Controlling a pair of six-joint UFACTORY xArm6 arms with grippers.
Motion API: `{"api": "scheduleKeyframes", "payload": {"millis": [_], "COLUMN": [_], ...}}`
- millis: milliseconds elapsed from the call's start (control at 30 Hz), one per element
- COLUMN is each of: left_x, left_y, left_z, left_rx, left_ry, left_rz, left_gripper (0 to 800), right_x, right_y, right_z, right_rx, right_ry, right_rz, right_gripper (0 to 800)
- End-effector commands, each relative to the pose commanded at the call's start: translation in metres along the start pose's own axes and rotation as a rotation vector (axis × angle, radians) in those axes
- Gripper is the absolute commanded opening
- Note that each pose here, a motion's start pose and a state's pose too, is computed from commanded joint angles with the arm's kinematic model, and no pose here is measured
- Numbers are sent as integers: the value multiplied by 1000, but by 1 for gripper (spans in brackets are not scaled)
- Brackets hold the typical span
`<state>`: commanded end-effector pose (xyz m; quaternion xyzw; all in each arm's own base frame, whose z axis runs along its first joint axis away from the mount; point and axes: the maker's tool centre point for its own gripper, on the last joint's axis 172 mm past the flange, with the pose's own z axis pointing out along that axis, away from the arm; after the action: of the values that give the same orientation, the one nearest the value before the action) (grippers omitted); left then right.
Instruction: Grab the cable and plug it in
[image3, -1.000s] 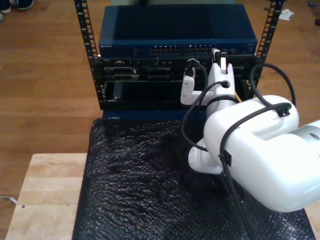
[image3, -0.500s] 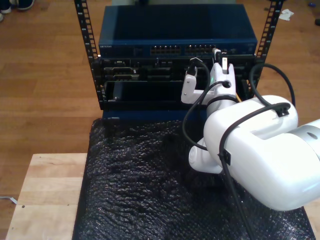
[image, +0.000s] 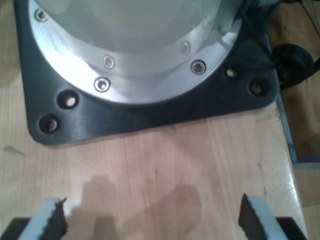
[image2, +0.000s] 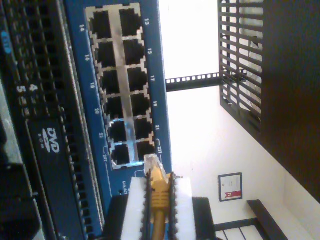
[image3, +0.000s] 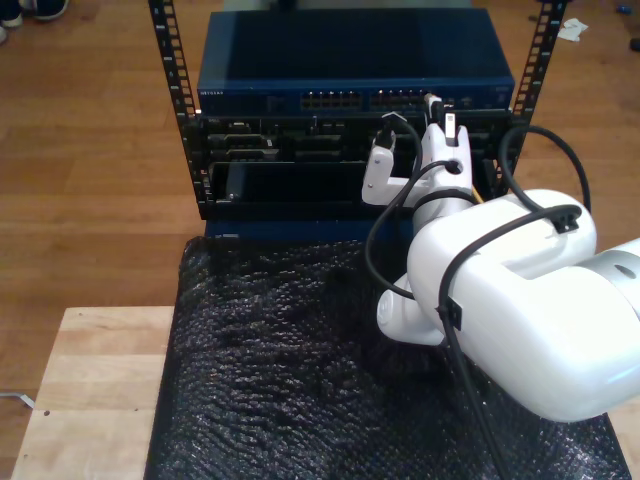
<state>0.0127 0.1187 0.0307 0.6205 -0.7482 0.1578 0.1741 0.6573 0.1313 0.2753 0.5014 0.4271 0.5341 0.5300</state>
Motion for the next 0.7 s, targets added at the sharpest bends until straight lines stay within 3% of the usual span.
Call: {"api": "scheduleKeyframes", "payload": {"millis": [700], "left_x": [0], "left_y": [0], "left_z": [0], "left_rx": [0], "left_ry": [-2], "left_rz": [-2], "left_gripper": [800], "right_x": [7], "right_y": [-6], "right_z": [6], "right_rx": [-7], "right_ry": [15], "right_rz": [-2], "right_gripper": [0]}}
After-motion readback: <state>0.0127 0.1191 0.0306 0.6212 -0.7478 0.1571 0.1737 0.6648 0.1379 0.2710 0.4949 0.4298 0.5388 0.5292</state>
